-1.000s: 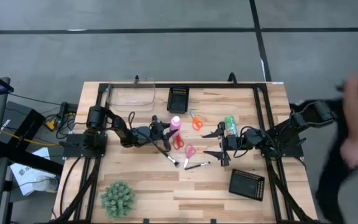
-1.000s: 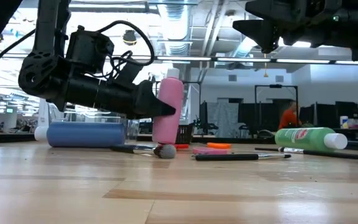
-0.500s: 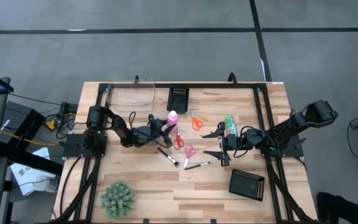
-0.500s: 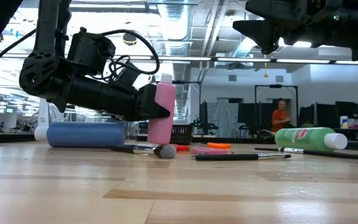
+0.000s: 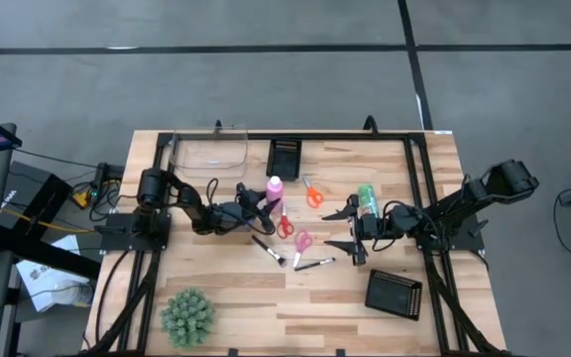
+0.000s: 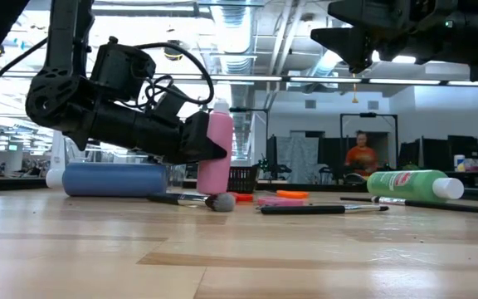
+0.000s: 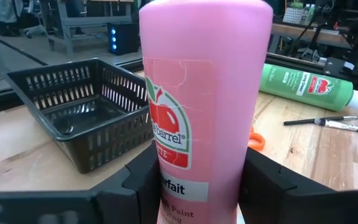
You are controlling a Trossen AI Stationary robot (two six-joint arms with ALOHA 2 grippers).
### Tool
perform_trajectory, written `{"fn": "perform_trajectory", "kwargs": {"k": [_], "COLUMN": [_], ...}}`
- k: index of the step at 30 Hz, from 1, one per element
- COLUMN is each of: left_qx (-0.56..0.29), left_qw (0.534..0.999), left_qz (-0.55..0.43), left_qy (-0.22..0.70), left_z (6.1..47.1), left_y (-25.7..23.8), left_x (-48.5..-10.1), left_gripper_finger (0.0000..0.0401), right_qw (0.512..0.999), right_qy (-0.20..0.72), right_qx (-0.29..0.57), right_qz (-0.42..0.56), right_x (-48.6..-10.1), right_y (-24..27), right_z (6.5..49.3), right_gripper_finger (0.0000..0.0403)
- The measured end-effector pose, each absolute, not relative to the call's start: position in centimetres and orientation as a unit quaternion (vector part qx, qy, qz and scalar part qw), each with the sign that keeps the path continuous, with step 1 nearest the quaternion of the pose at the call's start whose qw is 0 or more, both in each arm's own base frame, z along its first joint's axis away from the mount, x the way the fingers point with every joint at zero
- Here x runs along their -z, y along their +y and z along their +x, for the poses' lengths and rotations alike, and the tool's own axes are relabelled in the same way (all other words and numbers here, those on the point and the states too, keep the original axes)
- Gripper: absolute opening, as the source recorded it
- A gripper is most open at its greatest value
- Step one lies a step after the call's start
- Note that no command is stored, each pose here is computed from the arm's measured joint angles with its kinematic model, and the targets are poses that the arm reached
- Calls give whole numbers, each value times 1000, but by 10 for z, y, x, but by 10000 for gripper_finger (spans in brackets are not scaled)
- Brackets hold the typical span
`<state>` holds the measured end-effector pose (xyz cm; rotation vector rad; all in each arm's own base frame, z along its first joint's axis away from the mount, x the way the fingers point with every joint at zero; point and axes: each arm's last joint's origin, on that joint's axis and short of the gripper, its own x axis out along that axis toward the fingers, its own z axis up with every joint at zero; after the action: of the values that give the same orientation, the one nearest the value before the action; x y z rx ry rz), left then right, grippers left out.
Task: Pick & Place Paint Supplies
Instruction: Put the pink paint bottle into the transparent bin
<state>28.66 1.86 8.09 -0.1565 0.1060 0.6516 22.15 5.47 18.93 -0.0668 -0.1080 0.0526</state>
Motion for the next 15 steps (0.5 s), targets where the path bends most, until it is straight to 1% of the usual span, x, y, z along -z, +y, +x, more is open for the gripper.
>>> {"fn": "perform_trajectory", "kwargs": {"k": [10, 15], "left_qx": [-298, -279], "left_qw": [949, 956], "left_qz": [-83, -64], "left_qy": [58, 65], "left_z": [285, 285], "left_y": [-2, -13], "left_x": [-79, -79], "left_gripper_finger": [159, 163], "right_qw": [998, 998], "right_qy": [-47, -47], "right_qx": [-27, -27], "right_qz": [-28, -28], "right_x": [-188, -188], "right_y": [55, 55], "right_z": [222, 222], "right_gripper_finger": [281, 281]}}
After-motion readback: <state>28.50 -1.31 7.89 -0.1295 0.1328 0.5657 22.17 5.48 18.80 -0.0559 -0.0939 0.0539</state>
